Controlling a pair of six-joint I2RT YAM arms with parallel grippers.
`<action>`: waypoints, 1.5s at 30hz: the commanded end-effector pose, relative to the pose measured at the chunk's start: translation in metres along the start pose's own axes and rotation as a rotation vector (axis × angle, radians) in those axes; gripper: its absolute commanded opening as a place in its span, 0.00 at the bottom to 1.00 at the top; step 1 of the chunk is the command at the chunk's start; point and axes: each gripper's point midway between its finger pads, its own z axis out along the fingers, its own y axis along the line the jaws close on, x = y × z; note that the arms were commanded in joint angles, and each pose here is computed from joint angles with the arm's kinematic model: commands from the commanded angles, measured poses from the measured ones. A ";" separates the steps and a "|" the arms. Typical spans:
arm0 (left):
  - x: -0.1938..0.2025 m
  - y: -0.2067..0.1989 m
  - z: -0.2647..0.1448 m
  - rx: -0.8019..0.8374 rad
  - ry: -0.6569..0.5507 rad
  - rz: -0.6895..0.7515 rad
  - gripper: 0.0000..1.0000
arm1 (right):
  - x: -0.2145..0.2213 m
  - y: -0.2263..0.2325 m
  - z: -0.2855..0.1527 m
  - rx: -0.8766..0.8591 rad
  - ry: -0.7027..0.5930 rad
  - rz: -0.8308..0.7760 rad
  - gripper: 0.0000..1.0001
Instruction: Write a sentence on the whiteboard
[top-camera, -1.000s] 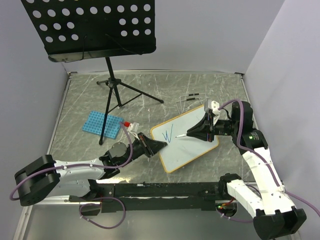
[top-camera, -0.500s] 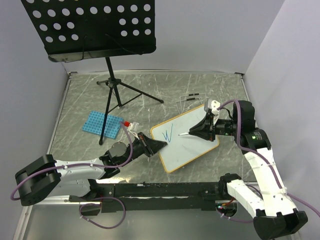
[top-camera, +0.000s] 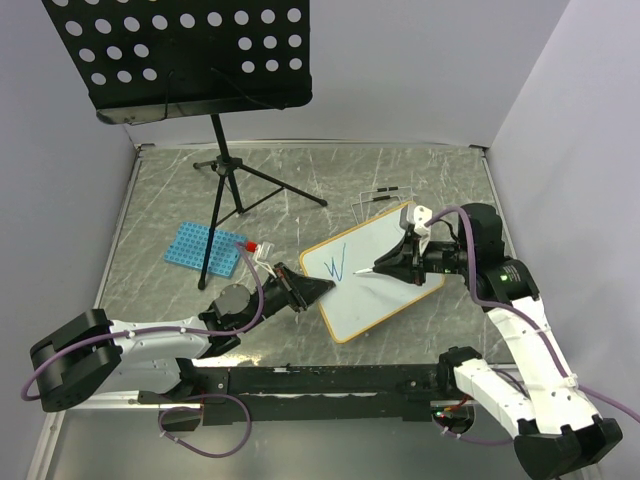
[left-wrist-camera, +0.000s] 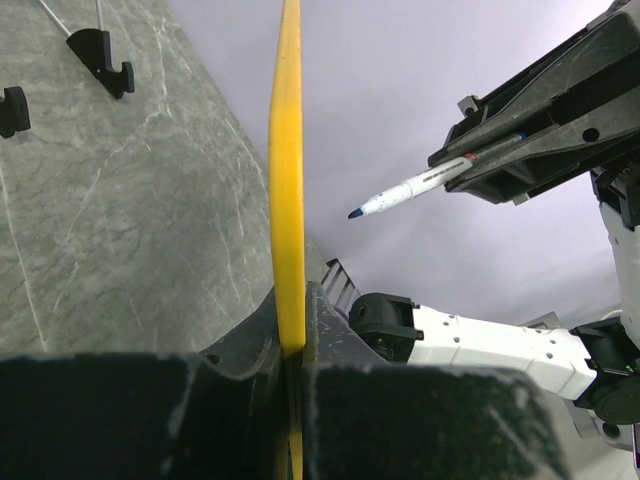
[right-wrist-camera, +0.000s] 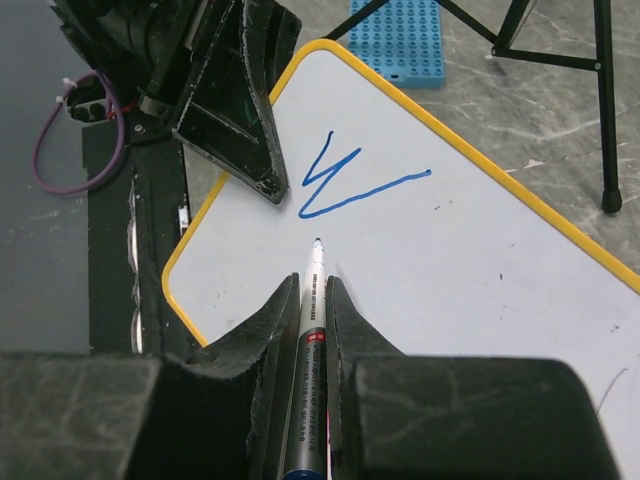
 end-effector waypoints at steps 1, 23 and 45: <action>-0.044 -0.058 -0.002 0.196 -0.149 -0.044 0.01 | -0.002 0.005 0.001 -0.022 -0.021 -0.061 0.00; -0.039 -0.054 -0.008 0.199 -0.142 -0.052 0.01 | -0.001 0.014 -0.002 -0.050 -0.017 -0.096 0.00; -0.043 -0.054 -0.007 0.192 -0.159 -0.083 0.01 | -0.006 -0.012 0.007 0.041 0.013 -0.076 0.00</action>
